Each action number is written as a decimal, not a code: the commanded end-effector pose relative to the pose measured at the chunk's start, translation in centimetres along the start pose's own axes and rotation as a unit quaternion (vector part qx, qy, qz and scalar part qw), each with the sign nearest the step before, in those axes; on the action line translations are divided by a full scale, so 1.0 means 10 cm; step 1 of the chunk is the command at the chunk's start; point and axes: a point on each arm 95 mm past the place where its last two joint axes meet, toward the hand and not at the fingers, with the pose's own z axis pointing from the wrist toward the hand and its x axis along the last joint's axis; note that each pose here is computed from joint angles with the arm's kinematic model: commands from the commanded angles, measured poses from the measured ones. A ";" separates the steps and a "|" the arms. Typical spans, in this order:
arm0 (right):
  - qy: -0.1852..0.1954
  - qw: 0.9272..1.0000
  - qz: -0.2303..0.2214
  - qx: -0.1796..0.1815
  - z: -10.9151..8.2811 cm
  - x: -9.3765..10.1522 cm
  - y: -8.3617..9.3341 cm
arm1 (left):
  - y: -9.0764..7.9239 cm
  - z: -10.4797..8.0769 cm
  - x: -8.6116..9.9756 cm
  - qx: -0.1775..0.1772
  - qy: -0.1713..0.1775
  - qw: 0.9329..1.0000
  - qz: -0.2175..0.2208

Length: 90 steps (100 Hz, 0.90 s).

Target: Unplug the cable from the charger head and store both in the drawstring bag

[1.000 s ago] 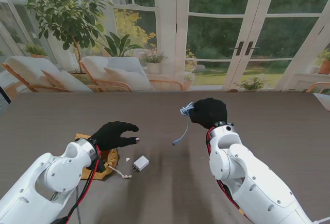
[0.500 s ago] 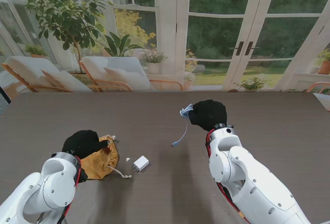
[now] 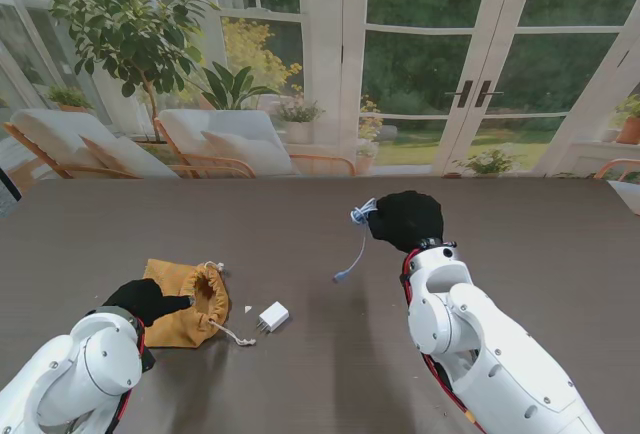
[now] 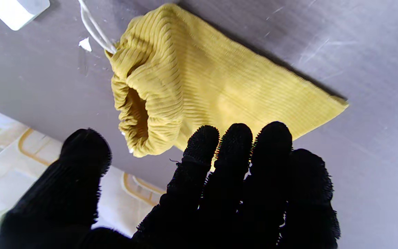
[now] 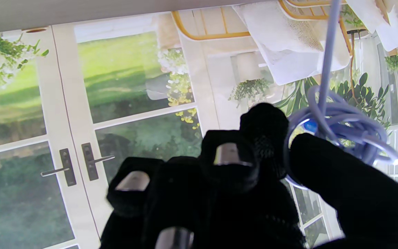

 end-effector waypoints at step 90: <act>0.009 1.000 0.016 0.003 -0.05 0.04 -0.01 | 0.04 0.38 0.00 -0.044 -0.067 0.997 0.002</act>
